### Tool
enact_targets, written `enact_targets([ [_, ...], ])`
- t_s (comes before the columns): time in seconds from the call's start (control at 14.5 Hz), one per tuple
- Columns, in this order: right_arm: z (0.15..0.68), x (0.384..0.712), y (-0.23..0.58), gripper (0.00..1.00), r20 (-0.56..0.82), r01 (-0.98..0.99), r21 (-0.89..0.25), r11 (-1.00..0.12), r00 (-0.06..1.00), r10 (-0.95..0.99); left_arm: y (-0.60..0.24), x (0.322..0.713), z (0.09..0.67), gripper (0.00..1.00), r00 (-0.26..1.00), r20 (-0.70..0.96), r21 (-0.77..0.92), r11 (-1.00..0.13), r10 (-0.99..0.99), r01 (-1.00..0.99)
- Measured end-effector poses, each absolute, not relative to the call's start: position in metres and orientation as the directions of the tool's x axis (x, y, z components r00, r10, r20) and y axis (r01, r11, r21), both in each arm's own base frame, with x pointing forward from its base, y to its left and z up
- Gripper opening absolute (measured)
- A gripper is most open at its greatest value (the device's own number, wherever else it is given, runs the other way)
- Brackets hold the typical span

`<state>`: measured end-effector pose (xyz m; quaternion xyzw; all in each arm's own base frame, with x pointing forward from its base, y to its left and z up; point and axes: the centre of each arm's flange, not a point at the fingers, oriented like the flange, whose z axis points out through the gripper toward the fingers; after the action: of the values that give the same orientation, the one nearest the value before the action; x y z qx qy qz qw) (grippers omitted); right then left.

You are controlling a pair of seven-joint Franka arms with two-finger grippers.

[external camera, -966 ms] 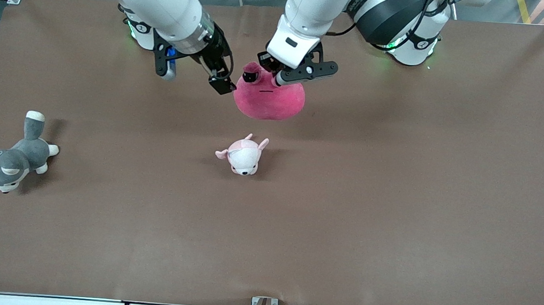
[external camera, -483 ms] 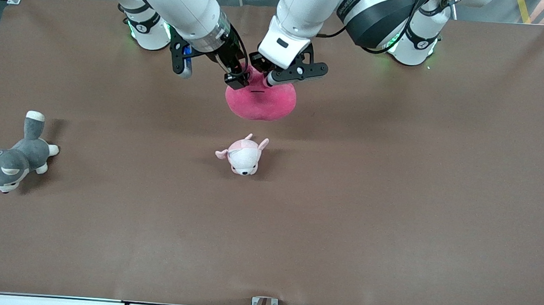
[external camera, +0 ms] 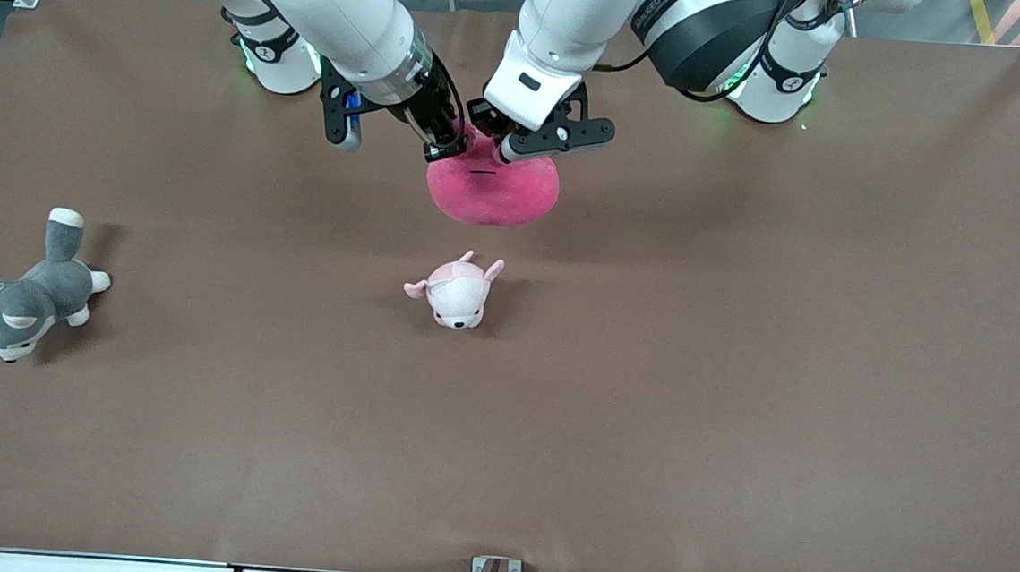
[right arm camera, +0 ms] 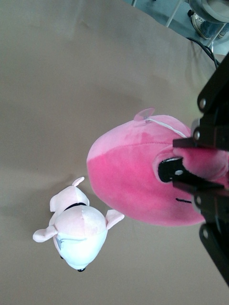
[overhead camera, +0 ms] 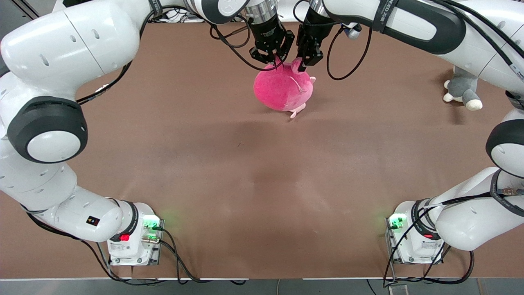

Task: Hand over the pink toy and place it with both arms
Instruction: 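Grasp the plush with the right gripper beside the left gripper, then carry the plush toward the grey cat while the left gripper withdraws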

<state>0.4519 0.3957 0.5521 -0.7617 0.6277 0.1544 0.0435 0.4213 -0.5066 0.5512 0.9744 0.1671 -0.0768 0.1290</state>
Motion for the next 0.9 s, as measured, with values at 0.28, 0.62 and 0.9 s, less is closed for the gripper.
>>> enact_targets([
  [0.28, 0.554, 0.456, 0.391, 0.12, -0.293, -0.972, 0.118, -0.204, 0.162, -0.942, -0.507, 0.423, 0.548, 0.11, 0.933, -0.192, 0.222, -0.912, 0.306, 0.345],
  [0.62, 0.581, 0.467, 0.348, 0.12, -0.308, -0.954, 0.087, -0.285, 0.247, -0.919, -0.509, 0.424, 0.559, 0.40, 0.935, -0.181, 0.251, -0.905, 0.305, 0.344],
  [0.9, 0.587, 0.493, 0.263, 0.12, -0.317, -0.920, 0.111, -0.377, 0.327, -0.890, -0.497, 0.439, 0.579, 0.78, 0.937, -0.129, 0.275, -0.896, 0.325, 0.349],
])
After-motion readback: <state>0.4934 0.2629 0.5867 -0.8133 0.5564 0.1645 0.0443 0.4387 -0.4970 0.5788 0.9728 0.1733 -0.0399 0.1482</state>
